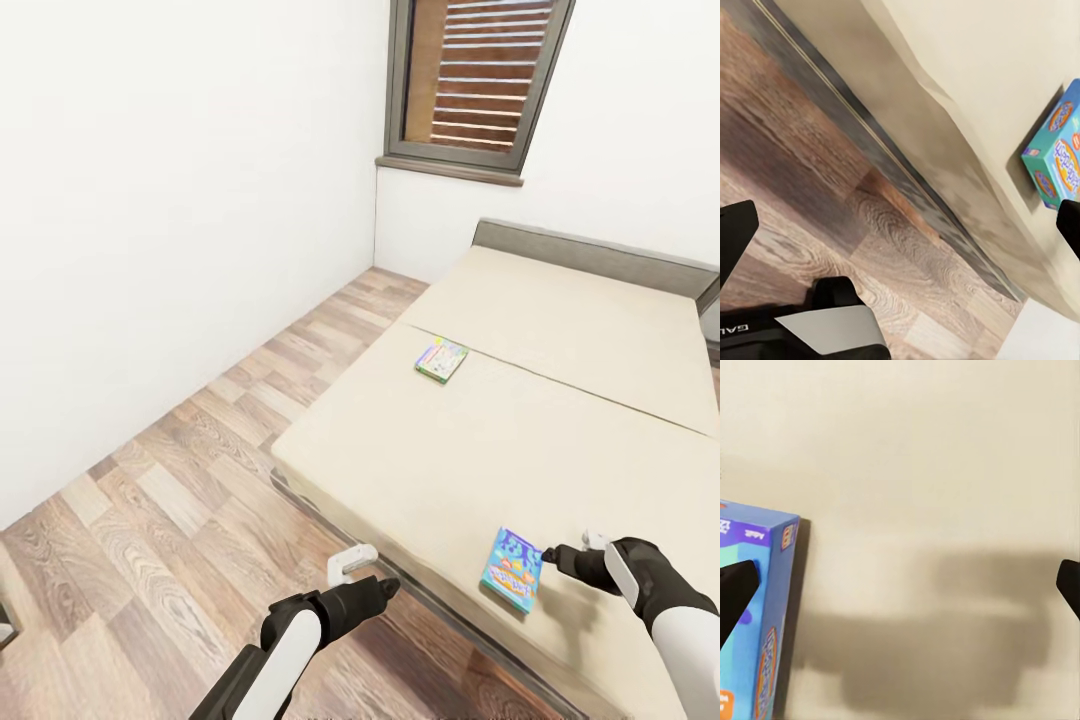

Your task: Put all the toys in the child's room - the three board games (two on the bed and one on the table), the two jigsaw puzzles on the table, and the tennis ball on the table - inside the toy box on the table in the child's room.

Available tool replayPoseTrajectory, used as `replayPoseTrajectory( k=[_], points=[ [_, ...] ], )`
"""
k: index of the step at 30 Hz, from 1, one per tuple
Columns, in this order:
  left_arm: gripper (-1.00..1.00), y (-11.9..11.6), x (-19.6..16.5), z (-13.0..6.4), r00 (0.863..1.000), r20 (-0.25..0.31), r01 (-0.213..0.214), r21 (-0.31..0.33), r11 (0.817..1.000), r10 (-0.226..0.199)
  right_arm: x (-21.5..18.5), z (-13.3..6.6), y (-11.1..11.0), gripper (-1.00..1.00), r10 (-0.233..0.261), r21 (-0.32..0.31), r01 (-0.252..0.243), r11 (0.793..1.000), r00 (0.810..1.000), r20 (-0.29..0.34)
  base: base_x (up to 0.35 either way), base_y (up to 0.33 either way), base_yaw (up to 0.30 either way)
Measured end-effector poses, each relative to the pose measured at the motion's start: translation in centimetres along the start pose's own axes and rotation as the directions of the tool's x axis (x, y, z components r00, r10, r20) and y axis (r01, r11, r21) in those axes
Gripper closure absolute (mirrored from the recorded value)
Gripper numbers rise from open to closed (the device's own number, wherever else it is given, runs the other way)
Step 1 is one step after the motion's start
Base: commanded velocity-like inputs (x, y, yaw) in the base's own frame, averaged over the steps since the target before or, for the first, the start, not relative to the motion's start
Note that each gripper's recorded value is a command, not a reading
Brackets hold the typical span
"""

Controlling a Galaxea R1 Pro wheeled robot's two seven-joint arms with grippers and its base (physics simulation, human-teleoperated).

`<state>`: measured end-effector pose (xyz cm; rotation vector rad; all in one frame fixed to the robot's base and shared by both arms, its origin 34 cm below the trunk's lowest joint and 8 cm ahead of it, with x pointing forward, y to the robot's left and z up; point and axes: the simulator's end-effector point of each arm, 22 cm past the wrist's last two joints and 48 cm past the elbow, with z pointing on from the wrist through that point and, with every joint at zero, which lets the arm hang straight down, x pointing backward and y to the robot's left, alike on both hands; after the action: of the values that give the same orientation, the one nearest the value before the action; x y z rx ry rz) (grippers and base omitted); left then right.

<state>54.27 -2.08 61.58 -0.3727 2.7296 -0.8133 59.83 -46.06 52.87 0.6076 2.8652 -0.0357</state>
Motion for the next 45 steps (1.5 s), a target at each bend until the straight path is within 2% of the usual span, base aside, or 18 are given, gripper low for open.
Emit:
replayPoseTrajectory(
  k=[12,21,23,25,27,31,36,40,41,45],
  points=[
    [-1.00,0.1,0.2,-0.1,1.000,-0.001,0.001,-0.001,1.000,-0.001,-0.4,-0.1,-0.5,-1.00,-0.026,0.023,0.026,0.999,0.999,0.021,0.000,0.000,0.041],
    [-1.00,0.3,0.1,0.2,1.000,-0.006,0.003,-0.003,1.000,-0.003,-1.1,0.0,-1.0,-1.00,-0.035,0.035,0.033,0.999,0.999,0.033,0.000,0.000,0.224],
    [-1.00,0.1,0.2,0.2,1.000,-0.006,0.000,-0.002,1.000,0.000,-0.5,-0.1,-0.5,-1.00,-0.021,0.019,0.021,1.000,1.000,0.015,0.000,0.000,0.267],
    [-1.00,0.1,0.2,-0.1,1.000,-0.001,0.001,-0.001,1.000,-0.001,-0.4,-0.1,-0.3,-1.00,-0.022,0.014,0.022,1.000,0.999,0.025,0.000,0.000,0.273],
    [-1.00,0.1,0.2,-0.1,1.000,-0.001,0.001,-0.001,1.000,-0.001,-0.4,-0.1,-0.7,-1.00,-0.037,0.029,0.036,0.999,0.999,0.025,0.000,0.000,0.279],
    [-1.00,0.1,0.2,0.0,1.000,-0.002,0.000,-0.002,1.000,0.000,-0.2,-0.1,-0.1,-1.00,-0.022,0.003,0.022,1.000,1.000,0.015,0.000,0.000,0.278],
    [-1.00,0.2,0.1,0.1,1.000,-0.003,0.002,-0.002,1.000,-0.002,-0.2,0.1,0.5,-1.00,-0.033,-0.026,0.033,0.999,0.999,0.020,0.000,0.000,0.203],
    [-1.00,0.4,0.1,0.5,1.000,-0.010,0.006,-0.005,1.000,-0.006,0.0,0.7,2.0,-1.00,-0.005,-0.088,0.006,0.996,1.000,0.011,0.000,0.000,0.096],
    [-1.00,0.6,0.0,0.8,1.000,-0.014,0.008,-0.006,1.000,-0.008,-0.1,0.9,2.0,-1.00,-0.023,-0.085,0.023,0.996,1.000,0.007,0.000,0.000,0.061],
    [-1.00,0.6,0.1,0.7,1.000,-0.015,0.008,-0.007,1.000,-0.009,0.0,0.9,1.9,-1.00,-0.037,-0.085,0.038,0.996,0.999,0.007,0.000,0.000,0.042]
  ],
)
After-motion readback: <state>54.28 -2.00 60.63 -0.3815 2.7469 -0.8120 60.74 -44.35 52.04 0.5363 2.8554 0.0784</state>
